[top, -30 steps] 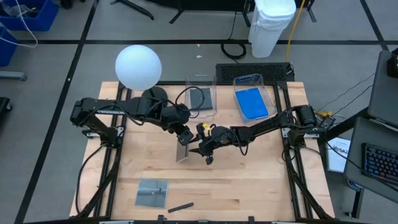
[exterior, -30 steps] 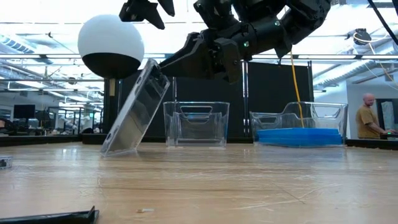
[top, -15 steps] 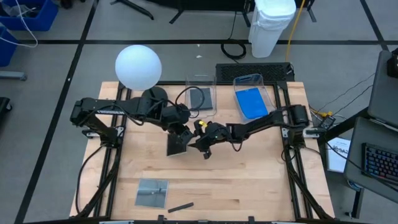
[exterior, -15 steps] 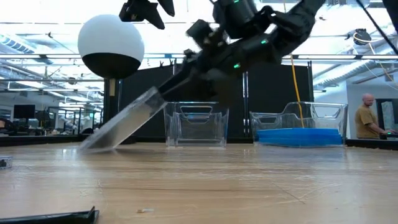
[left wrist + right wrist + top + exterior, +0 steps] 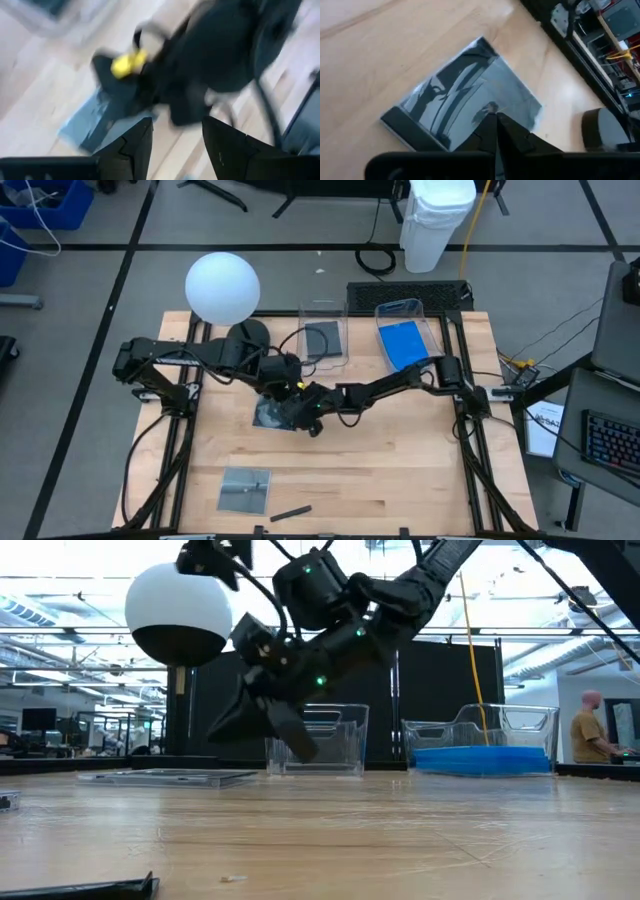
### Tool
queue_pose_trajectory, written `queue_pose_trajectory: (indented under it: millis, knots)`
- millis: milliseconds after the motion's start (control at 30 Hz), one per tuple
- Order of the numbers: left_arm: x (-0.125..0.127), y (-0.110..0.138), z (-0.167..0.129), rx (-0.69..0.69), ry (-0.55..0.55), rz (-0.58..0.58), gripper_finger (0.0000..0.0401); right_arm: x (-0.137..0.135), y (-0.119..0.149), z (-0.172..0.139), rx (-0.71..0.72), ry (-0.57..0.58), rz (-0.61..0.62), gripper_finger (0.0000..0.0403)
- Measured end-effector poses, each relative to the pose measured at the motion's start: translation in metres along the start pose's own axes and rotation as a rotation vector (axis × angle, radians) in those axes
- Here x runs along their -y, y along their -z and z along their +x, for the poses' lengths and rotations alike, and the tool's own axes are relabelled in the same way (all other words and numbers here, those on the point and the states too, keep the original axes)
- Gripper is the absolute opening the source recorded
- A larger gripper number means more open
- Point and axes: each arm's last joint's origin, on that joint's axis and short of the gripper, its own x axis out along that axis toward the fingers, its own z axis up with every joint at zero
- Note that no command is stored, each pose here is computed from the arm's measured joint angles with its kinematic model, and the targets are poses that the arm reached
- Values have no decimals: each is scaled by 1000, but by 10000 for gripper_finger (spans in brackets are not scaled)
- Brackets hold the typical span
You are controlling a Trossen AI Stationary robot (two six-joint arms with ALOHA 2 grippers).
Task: Pick & place jewel cases by type
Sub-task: Put the top black CD case into the left transparent bin
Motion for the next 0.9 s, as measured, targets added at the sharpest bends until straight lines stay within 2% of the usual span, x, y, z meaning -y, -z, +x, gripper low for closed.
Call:
queue_pose_trajectory:
  millis: [100, 233, 300, 400, 567, 667, 767, 900]
  knots:
    - [-4, 10, -1, -98, -50, 5, 175, -7, -2, -1, -27, -40, -9, 11]
    - [-7, 19, 1, -135, -136, -67, 175, -22, -6, -8, -98, -148, -84, 30]
    - [-10, 26, 3, -170, -191, -108, 175, -33, -5, -10, -144, -212, -118, 52]
    - [-17, 38, 16, -239, -265, -158, 175, -42, -9, -12, -155, -243, -149, 96]
    - [-35, 59, 48, -367, -370, -228, 175, -47, -19, -13, -180, -153, -212, 171]
    - [-49, 68, 61, -397, -428, -284, 175, -45, -20, -12, -181, -101, -256, 204]
    - [-60, 77, 68, -378, -448, -320, 174, -37, -16, -10, -179, -78, -248, 222]
    - [-76, 86, 84, -333, -396, -387, 174, -28, -9, -9, -197, -65, -232, 227]
